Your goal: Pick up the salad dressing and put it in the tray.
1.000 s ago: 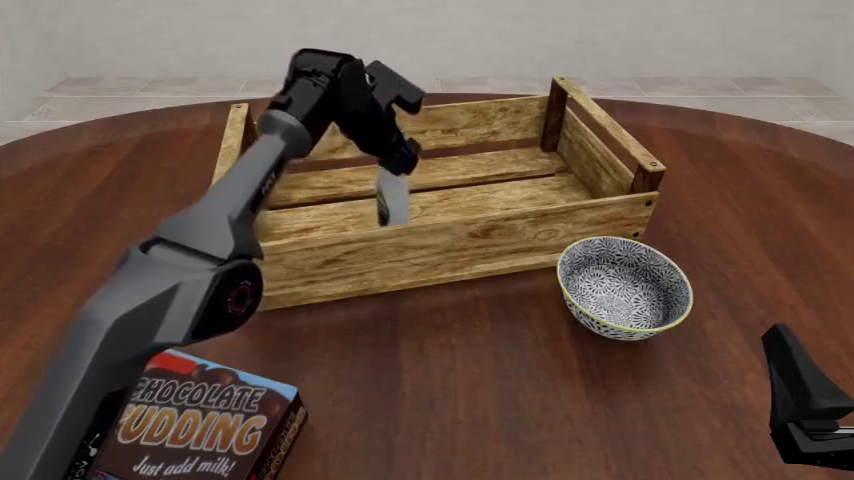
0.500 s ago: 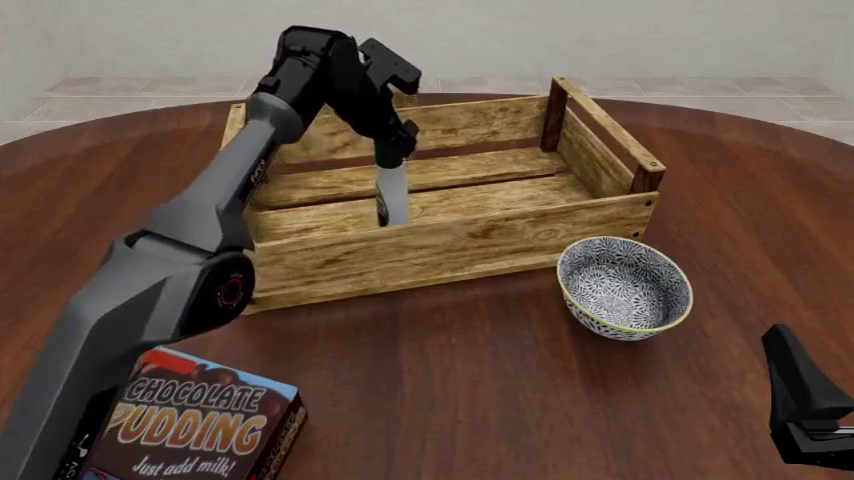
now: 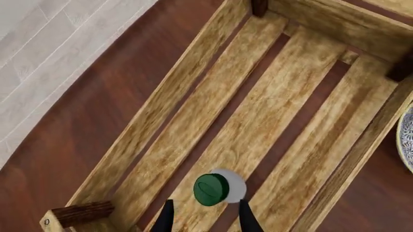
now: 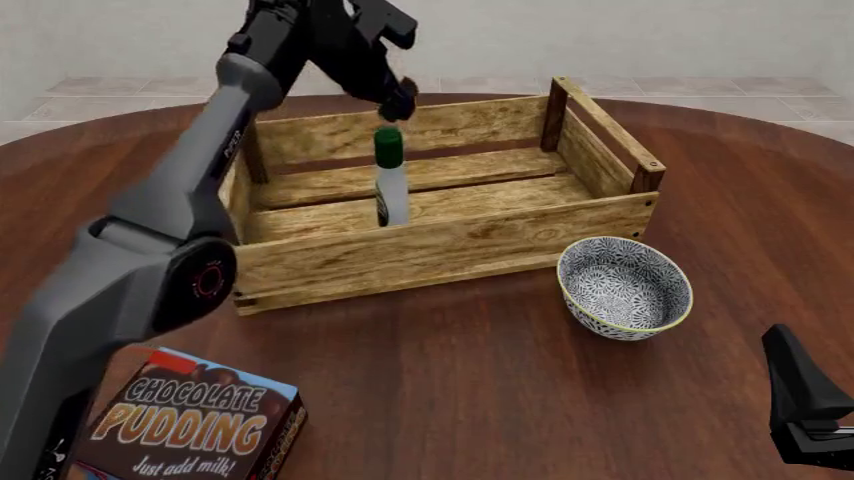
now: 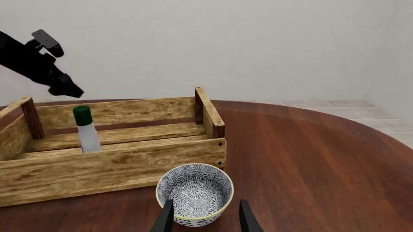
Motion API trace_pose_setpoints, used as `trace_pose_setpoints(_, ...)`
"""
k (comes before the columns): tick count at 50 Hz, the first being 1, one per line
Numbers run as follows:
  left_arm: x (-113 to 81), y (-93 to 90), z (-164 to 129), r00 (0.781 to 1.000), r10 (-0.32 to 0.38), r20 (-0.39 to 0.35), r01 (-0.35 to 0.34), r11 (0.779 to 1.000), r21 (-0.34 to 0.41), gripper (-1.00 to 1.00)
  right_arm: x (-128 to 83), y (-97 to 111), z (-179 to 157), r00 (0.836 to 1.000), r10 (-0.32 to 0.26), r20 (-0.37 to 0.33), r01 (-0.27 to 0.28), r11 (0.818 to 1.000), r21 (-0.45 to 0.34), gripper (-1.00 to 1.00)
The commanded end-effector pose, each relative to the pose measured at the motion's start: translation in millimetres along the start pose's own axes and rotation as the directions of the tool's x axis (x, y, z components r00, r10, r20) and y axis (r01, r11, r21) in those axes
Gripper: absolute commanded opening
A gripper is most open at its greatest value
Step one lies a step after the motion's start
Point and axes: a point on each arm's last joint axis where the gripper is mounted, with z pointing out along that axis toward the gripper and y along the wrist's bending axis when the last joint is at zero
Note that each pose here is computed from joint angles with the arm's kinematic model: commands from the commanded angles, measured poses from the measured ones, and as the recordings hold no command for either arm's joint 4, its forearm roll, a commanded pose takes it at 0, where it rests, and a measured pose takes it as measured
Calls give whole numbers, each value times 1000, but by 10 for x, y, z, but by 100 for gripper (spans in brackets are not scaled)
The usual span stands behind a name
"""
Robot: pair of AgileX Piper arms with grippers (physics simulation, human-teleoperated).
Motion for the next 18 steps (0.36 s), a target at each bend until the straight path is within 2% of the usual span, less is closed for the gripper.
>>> trace_pose_setpoints(1, -155, 41, -396, 999, 5, 53, -4, 1000, -19, 100, 0, 0, 0, 1000, 0, 0, 0, 1000, 0, 100)
trace_pose_setpoints(9, -263, 74, -778, 996, 17, 93, -14, 999, -35, 100, 0, 0, 0, 1000, 0, 0, 0, 1000, 0, 100)
trace_pose_setpoints(15, -364, 70, -1316, 988, 33, 152, -25, 998, -54, 100, 0, 0, 0, 1000, 0, 0, 0, 1000, 0, 100)
trace_pose_setpoints(16, -348, 65, -1317, 988, 33, 152, -25, 998, -54, 100, 0, 0, 0, 1000, 1, 0, -1, 1000, 0, 100)
trace_pose_setpoints(18, -261, 34, -1608, 982, 37, 187, -24, 997, -70, 100, 0, 0, 0, 1000, 0, 0, 0, 1000, 0, 100)
